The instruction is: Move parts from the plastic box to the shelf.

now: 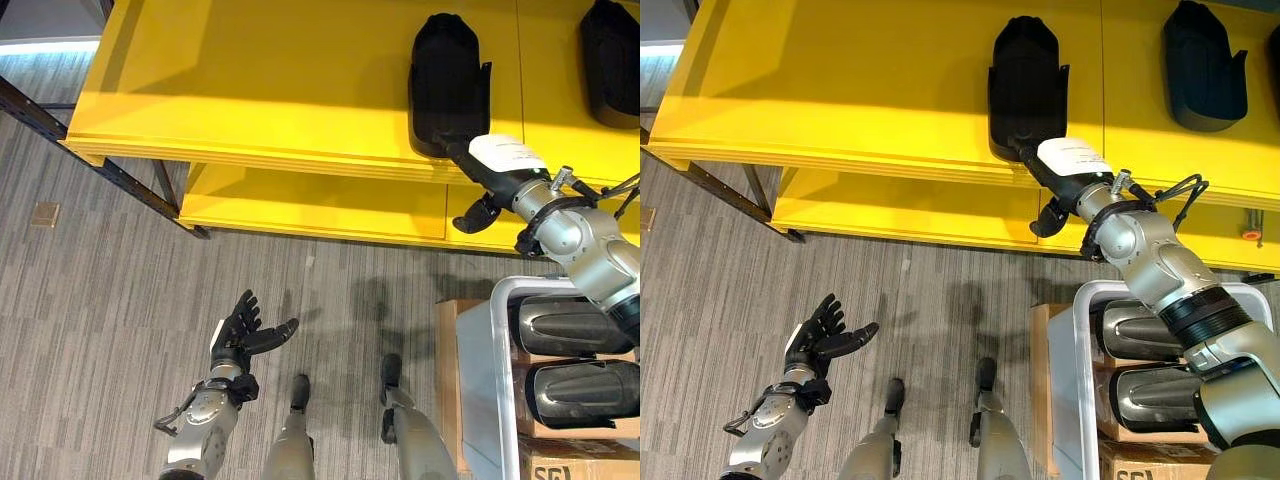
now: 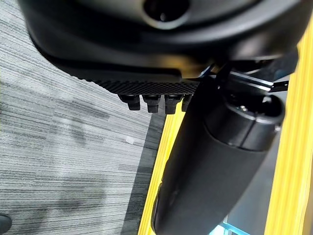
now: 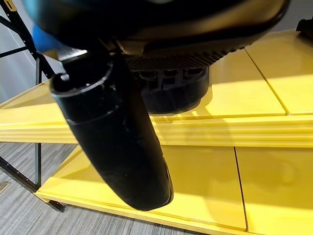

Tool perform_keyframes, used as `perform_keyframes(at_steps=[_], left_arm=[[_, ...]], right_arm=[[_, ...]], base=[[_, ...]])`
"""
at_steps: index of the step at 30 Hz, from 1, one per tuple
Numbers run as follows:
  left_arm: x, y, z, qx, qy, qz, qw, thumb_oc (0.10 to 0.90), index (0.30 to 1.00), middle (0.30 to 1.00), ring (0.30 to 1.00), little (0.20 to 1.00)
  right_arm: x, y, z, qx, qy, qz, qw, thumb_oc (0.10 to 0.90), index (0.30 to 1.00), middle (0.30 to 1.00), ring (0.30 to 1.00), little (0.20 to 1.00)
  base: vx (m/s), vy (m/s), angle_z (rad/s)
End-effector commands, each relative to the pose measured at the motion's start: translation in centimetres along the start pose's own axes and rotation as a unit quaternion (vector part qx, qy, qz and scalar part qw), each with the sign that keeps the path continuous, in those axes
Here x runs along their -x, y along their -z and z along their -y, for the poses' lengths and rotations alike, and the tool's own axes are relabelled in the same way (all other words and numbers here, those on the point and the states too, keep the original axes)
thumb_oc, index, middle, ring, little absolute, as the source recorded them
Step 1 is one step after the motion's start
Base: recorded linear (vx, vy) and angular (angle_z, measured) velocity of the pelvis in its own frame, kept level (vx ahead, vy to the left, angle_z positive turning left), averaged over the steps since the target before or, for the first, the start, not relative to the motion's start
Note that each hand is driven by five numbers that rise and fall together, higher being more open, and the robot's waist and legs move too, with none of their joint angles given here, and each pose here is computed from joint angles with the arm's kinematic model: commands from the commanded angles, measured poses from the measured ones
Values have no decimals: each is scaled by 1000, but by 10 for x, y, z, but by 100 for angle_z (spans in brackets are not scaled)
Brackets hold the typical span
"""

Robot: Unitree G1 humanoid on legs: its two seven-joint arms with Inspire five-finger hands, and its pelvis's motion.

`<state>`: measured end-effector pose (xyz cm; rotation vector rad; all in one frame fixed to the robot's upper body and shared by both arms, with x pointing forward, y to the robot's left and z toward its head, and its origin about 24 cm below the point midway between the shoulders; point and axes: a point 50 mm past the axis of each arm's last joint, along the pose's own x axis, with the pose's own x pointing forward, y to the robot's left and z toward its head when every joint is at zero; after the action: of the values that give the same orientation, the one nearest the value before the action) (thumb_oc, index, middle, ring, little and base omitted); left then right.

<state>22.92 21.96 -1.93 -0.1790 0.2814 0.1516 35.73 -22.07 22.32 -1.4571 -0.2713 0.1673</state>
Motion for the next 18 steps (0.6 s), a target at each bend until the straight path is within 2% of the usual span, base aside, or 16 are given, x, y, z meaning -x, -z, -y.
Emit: perform_keyframes(at_steps=[1, 18], left_arm=[[-1, -45, 2, 3, 17, 114, 993, 900, 1000, 1000, 1000, 1000], [-1, -51, 6, 4, 23, 126, 992, 900, 1000, 1000, 1000, 1000]], right_arm=[[-6, -22, 51, 52, 77, 48, 995, 900, 1000, 1000, 1000, 1000], [-19, -23, 41, 54, 57, 36, 996, 900, 1000, 1000, 1000, 1000]], base=[[0, 0, 0], [0, 0, 0]])
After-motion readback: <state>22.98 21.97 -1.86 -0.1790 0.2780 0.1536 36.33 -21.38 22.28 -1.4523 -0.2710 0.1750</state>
